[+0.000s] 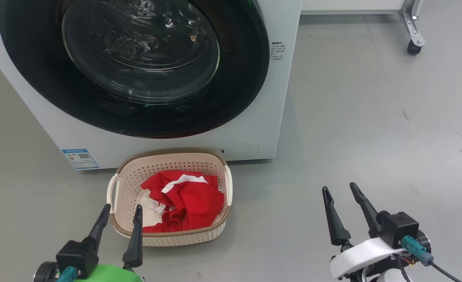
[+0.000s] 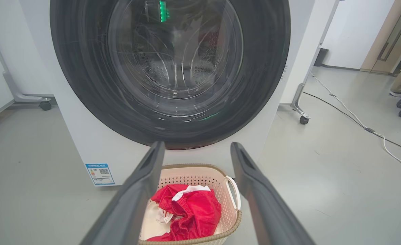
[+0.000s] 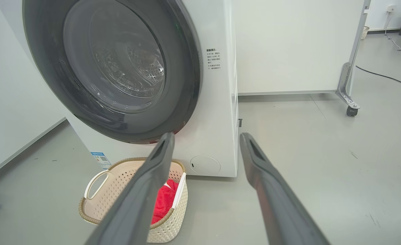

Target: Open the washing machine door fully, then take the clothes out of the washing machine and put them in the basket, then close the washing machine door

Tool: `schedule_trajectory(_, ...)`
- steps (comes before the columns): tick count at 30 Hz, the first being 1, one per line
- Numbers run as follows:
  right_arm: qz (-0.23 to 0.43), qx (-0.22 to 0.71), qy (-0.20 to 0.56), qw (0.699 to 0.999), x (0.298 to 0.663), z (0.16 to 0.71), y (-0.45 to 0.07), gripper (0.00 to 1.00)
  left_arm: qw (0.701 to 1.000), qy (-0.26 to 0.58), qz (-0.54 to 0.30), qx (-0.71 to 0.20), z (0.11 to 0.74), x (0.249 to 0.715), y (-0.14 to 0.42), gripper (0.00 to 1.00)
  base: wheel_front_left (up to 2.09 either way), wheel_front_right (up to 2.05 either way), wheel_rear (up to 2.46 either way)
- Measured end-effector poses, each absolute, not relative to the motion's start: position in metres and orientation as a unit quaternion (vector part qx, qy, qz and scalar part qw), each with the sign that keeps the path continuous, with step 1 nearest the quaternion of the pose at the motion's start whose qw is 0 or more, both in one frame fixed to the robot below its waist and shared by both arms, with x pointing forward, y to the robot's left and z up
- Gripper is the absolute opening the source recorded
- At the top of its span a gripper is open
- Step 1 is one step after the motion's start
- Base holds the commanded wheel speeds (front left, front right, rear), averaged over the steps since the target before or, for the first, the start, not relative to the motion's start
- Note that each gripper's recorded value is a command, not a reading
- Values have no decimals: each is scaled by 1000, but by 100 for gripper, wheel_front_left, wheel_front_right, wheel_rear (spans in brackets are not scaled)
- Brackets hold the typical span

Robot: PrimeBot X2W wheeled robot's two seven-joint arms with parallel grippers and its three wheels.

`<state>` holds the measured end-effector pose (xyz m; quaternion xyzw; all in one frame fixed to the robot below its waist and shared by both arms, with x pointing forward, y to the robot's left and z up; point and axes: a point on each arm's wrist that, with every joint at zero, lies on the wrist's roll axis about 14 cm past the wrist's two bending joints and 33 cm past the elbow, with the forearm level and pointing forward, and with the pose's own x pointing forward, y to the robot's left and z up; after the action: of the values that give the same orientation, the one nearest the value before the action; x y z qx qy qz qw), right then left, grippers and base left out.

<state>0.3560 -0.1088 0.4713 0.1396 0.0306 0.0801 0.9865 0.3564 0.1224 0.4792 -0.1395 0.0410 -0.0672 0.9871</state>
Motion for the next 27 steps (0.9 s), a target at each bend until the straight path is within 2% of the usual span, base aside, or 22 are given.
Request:
schedule_trajectory(13, 81, 140, 30, 986, 357, 472, -108, 100, 987, 43, -68, -140, 480, 356, 122, 100, 0, 0, 0)
schedule_trajectory(14, 81, 140, 30, 986, 357, 471, -108, 0, 987, 43, -66, -139, 479, 357, 123, 0, 0, 0, 0)
schedule_trajectory(21, 73, 140, 63, 985, 347, 451, -109, 0, 985, 69, -60, -145, 463, 351, 121, 0, 0, 0, 0)
schedule_trajectory(27, 64, 178, 62, 980, 344, 454, -110, 0, 979, 72, -55, -183, 464, 349, 121, 0, 0, 0, 0)
